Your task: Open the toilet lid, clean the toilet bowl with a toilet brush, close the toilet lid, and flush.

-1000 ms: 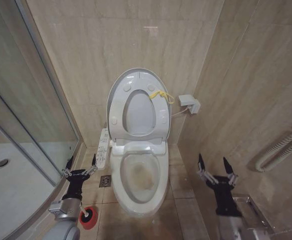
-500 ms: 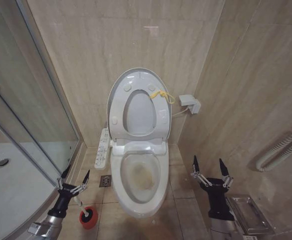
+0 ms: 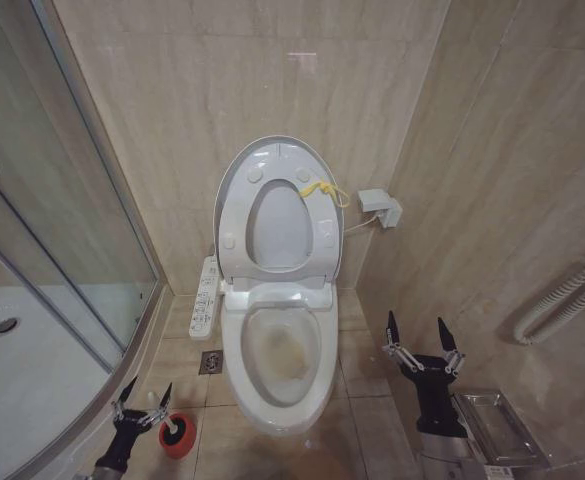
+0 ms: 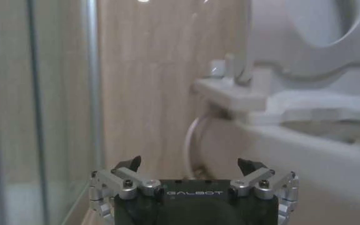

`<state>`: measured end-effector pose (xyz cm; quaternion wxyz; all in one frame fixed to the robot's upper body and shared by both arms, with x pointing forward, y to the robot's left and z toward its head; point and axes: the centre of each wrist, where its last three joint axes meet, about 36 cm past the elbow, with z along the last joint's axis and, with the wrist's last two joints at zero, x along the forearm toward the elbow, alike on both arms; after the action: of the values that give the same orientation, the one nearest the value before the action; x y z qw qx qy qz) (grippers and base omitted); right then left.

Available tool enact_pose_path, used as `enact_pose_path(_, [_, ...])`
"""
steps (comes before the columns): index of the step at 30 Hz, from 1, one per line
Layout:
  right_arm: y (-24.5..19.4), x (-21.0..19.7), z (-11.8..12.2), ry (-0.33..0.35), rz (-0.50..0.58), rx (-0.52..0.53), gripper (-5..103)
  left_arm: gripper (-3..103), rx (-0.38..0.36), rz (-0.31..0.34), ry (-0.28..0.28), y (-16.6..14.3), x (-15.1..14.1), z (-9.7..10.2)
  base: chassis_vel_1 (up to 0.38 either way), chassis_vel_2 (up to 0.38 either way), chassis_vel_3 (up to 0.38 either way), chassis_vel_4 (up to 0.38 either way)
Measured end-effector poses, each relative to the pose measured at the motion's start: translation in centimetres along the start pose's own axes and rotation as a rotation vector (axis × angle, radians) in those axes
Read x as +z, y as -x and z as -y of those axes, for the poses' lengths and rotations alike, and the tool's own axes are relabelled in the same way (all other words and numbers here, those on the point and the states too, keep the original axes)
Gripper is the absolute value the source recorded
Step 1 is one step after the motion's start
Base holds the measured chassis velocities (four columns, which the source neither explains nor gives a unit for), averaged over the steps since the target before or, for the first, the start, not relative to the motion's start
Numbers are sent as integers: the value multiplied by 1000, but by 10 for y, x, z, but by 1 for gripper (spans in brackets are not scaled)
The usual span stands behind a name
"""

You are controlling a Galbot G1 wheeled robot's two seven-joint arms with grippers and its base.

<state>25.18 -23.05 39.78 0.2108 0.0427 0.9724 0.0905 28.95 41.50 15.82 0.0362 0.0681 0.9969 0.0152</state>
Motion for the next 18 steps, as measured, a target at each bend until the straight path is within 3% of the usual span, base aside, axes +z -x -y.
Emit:
enact_pose_path(7, [2,8,4,6,-2,0,100,100,-53,-62,-8,-8,16,8,0,0,0,0])
enact_pose_path(18, [3,15,7,10,-5,1,100,103,-72,-95,-19,-7,26,12,0,0,0,0])
